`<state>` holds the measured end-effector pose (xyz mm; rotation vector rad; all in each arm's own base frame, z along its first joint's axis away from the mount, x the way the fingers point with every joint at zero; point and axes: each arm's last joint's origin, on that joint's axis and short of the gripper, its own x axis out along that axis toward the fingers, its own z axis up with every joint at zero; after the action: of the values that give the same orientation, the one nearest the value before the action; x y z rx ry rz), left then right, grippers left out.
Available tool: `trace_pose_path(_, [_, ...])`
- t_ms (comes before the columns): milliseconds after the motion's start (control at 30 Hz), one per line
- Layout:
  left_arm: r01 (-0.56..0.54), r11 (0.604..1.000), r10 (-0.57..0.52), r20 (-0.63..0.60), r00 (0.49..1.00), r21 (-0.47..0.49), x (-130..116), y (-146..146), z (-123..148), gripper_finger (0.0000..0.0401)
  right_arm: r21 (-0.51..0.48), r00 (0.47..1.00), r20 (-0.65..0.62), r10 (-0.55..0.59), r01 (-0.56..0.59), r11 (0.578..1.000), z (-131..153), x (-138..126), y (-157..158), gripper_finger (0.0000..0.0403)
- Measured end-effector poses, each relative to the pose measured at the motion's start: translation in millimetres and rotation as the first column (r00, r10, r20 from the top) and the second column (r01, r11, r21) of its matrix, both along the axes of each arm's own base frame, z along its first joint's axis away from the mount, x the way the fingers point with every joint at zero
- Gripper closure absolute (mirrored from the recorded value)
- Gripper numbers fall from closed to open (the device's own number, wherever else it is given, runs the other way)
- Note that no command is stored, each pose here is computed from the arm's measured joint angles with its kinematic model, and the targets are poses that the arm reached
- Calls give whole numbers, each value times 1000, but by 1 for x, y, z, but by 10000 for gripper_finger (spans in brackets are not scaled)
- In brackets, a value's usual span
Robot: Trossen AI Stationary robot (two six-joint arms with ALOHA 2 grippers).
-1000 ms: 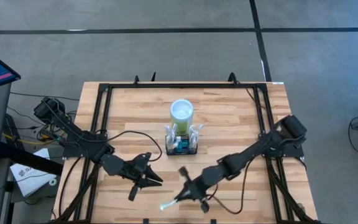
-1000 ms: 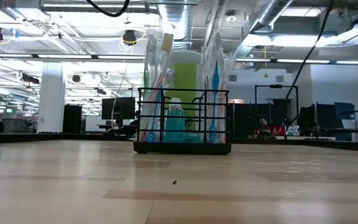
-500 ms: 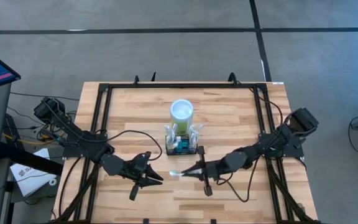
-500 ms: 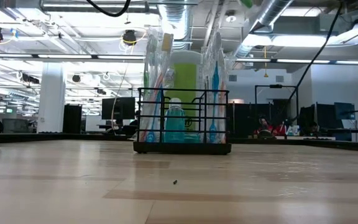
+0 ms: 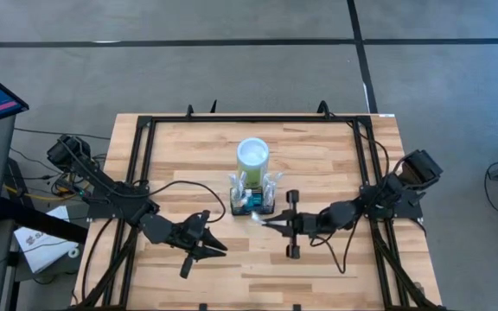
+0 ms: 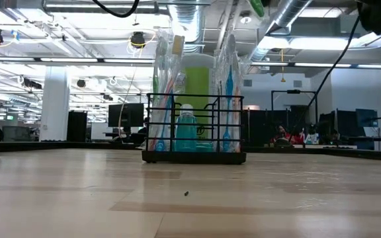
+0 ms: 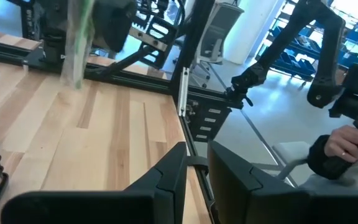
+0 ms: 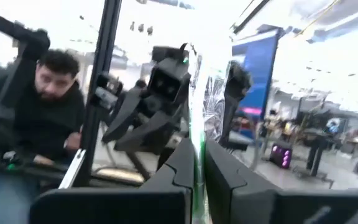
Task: Pick & Place toothbrushing station
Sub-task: Put the green toothbrush into the wire organizer
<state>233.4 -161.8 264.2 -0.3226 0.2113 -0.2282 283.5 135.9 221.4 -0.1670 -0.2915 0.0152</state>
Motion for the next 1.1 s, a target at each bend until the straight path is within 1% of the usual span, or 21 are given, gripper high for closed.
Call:
trace_pose_path(100, [-21, 1000, 21, 2, 1000, 3, 0, 1, 0, 341, 20, 998, 61, -15, 14, 1000, -2, -9, -6, 396])
trace_pose_path(267, [-44, 999, 44, 5, 999, 6, 0, 1, 0, 341, 49, 993, 107, -44, 39, 998, -8, -19, -17, 396])
trace_pose_path(500, [-87, 996, 87, 10, 996, 12, 1, 3, 0, 341, 40, 992, 104, -78, 74, 996, -11, -17, -27, 396])
trace_pose_path(600, [-103, 994, 102, 17, 995, 31, 1, 3, 0, 341, 38, 995, 95, -39, 35, 999, -15, -14, -29, 396])
trace_pose_path(700, [-151, 986, 147, 48, 988, 74, 1, 4, 2, 341, 64, 994, 111, -7, 0, 998, -13, -13, -29, 396])
trace_pose_path(767, [-197, 975, 189, 82, 979, 104, 2, 6, 4, 341, 67, 992, 124, -4, -4, 998, -9, -11, -27, 396])
trace_pose_path(867, [-230, 961, 214, 115, 970, 155, 4, 10, 6, 341, 56, 985, 170, 0, -10, 998, 3, -5, -23, 396])
trace_pose_path(1000, [-263, 952, 238, 160, 958, 156, 9, 17, 11, 341, 32, 971, 235, 52, -61, 998, 18, 4, -25, 396])
trace_pose_path(1100, [-263, 953, 232, 195, 953, 152, 14, 24, 15, 341, 43, 967, 249, 47, -60, 997, 24, 10, -28, 396])
